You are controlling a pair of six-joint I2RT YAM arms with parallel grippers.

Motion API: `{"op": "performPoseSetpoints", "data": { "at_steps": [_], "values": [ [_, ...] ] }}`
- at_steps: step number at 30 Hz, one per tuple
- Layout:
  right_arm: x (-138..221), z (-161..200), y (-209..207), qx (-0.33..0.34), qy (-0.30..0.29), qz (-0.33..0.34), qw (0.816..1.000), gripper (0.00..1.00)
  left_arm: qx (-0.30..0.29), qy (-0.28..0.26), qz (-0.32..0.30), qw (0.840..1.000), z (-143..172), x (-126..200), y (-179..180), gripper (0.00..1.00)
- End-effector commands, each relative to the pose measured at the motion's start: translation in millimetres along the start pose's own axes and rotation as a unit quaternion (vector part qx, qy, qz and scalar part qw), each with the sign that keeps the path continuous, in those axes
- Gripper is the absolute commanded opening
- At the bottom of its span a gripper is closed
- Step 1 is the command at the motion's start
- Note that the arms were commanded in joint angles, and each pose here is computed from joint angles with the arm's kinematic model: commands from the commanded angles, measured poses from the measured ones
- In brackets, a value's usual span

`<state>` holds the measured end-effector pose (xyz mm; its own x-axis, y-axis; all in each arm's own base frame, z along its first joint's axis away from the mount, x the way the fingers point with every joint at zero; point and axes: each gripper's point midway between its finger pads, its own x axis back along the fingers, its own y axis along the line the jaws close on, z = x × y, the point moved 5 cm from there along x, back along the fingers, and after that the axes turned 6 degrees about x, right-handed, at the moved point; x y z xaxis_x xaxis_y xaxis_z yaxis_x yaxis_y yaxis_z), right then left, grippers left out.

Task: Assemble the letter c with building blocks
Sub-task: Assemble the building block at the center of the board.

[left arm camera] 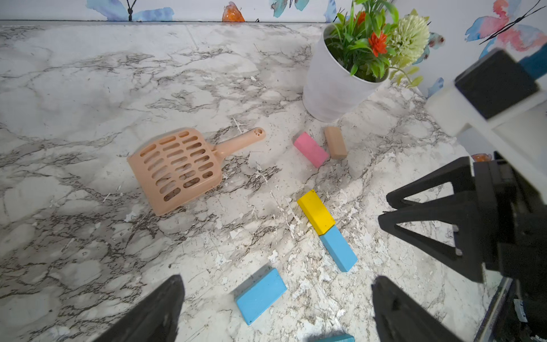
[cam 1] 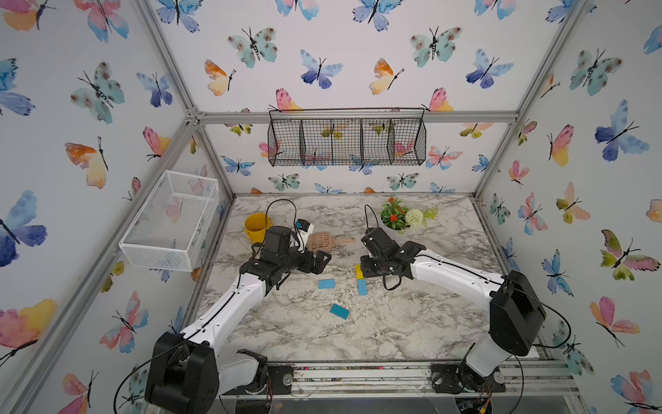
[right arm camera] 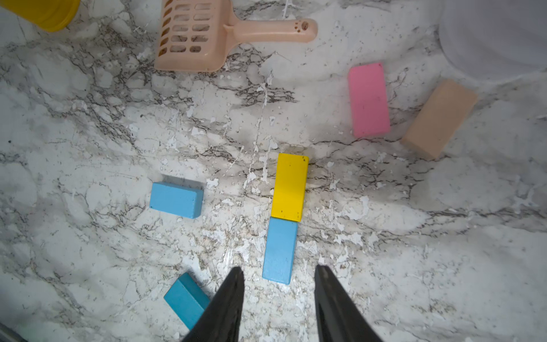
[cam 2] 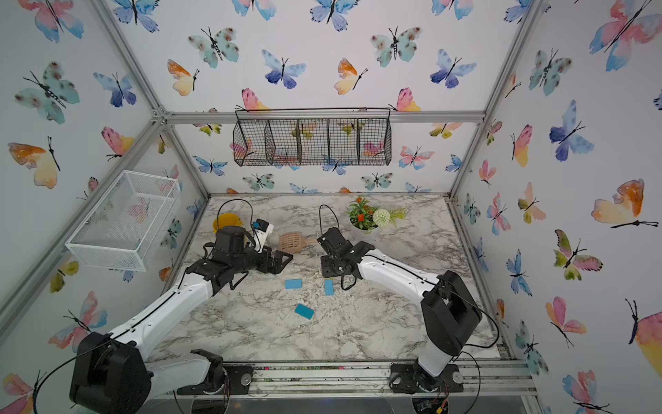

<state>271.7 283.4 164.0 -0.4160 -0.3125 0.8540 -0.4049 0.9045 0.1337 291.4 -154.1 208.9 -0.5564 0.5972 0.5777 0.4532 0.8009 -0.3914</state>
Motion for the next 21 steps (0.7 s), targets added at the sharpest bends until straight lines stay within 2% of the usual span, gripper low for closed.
{"op": "performPoseSetpoints", "data": {
  "at_steps": [1,10,18,21],
  "values": [
    [-6.8,0.6,4.0,0.018,0.009,-0.013,1.0,0.39,-0.007,0.014,-0.002,1.0,-0.2,-0.9,1.0,1.0],
    [-14.9,1.5,7.4,0.027,0.016,-0.035,0.999,0.38,0.024,0.038,0.01,0.999,9.6,-10.0,8.5,1.0],
    [-9.1,9.0,17.4,0.12,0.022,-0.088,0.989,0.39,0.022,0.027,-0.022,0.999,12.8,-0.3,13.1,0.99],
    [-7.9,12.7,17.9,0.144,0.028,-0.095,0.985,0.43,0.02,0.031,-0.028,0.999,10.7,0.1,14.2,0.98]
  ]
}}
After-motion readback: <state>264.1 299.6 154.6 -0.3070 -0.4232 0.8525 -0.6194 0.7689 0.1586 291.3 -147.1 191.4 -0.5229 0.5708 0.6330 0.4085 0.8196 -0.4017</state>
